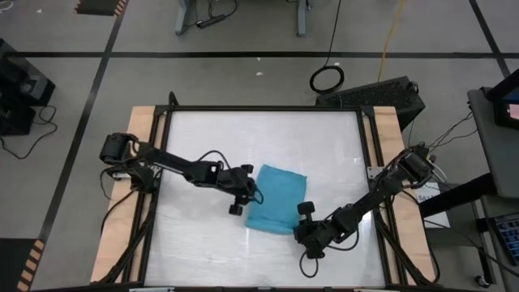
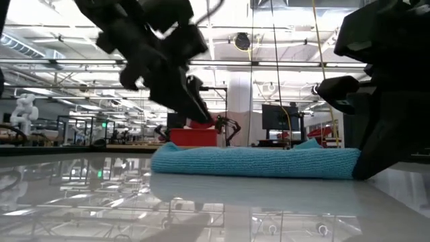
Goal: Roll towel
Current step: Roll the blue towel
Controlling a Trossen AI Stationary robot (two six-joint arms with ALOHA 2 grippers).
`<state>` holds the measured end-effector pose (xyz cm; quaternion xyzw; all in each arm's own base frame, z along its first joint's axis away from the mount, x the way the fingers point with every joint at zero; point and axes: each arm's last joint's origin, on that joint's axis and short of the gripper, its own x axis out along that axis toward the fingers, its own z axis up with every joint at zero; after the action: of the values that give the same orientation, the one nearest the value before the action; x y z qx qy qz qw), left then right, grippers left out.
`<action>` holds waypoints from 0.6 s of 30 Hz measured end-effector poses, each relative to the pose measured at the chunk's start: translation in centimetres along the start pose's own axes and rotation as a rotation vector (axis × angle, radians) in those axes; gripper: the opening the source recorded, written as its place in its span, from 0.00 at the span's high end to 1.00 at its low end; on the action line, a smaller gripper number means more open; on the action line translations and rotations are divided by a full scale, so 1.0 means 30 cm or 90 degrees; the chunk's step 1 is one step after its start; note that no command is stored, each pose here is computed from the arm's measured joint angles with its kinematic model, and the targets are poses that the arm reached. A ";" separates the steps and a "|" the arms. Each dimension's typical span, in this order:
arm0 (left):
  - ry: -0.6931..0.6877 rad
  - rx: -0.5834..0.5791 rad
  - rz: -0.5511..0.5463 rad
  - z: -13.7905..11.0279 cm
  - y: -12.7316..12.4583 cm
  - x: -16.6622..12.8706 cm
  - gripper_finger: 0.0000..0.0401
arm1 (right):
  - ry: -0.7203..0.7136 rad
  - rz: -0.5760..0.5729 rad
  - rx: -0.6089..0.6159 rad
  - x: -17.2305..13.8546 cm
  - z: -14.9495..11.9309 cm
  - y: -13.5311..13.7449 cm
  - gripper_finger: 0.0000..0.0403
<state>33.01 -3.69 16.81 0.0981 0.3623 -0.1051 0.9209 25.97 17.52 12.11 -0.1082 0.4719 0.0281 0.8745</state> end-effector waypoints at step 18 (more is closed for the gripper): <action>0.021 0.311 -0.035 -0.033 -0.380 0.014 0.54 | 0.011 0.003 0.010 0.001 -0.005 -0.002 1.00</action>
<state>29.65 -14.42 14.61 0.3098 0.3433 -0.2127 0.8608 25.88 17.42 12.03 -0.1002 0.4800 0.0258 0.8712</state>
